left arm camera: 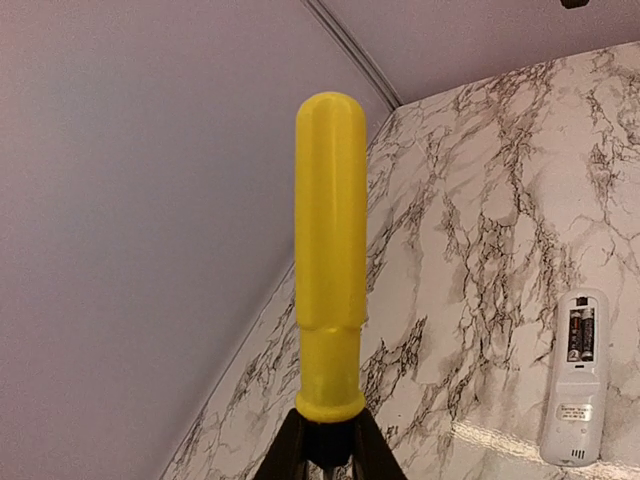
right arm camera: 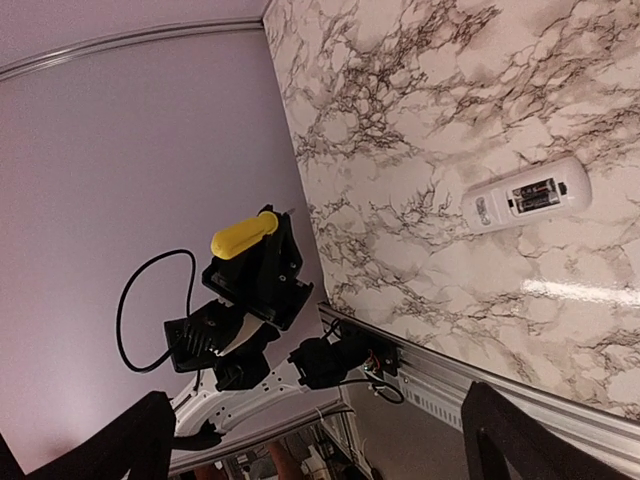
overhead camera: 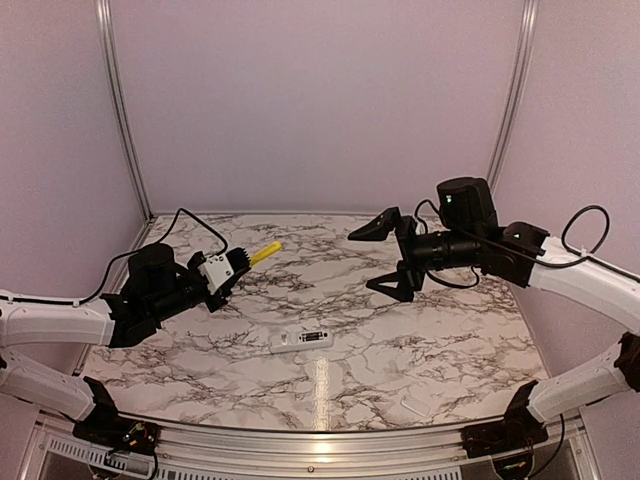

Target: Unload the batteries from the remote control

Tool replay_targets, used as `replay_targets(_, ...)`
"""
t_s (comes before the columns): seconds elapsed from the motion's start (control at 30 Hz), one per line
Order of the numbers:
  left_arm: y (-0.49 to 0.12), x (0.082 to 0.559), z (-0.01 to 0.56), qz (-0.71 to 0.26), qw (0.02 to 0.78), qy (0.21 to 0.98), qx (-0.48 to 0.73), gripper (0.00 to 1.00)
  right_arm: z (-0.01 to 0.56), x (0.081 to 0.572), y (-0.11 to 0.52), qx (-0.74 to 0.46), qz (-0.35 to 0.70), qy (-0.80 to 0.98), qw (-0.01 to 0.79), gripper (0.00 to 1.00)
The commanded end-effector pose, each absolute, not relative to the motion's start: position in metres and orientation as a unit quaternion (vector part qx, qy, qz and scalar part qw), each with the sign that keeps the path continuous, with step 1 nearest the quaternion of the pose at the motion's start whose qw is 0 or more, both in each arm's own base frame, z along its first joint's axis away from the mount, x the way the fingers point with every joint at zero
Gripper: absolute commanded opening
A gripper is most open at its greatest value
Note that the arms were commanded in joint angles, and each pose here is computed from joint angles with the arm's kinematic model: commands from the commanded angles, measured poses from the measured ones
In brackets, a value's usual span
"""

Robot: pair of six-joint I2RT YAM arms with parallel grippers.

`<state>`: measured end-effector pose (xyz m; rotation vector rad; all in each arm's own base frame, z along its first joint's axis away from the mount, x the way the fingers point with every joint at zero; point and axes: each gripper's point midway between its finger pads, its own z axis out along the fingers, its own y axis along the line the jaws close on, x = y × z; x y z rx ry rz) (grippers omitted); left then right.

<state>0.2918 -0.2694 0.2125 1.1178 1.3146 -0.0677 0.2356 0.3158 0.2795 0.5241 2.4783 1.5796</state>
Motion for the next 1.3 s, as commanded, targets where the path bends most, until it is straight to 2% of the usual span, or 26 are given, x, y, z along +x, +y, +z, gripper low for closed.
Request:
replay_targets(0.0,-0.288,0.282,0.218,-0.055,0.658,0.535,0.527,0.0,0.3,0.231,0.34,0.19,0.564,0.801,0.057,0.98)
replay_targets(0.23,-0.301,0.282,0.206,-0.042,0.64,0.519,0.565,0.0,0.289,0.236,0.372,0.234,0.559,0.796,0.025,0.98)
replay_targets(0.6,-0.32,0.284,0.208,-0.002,0.649,0.503,0.571,0.0,0.282,0.255,0.388,0.336,0.546,0.767,-0.006,0.97)
replay_targets(1.03,-0.337,0.283,0.217,0.003,0.66,0.495,0.565,0.0,0.268,0.26,0.409,0.349,0.538,0.767,-0.025,0.83)
replay_targets(1.27,-0.346,0.283,0.218,0.002,0.66,0.491,0.569,0.0,0.262,0.261,0.41,0.352,0.537,0.767,-0.026,0.71)
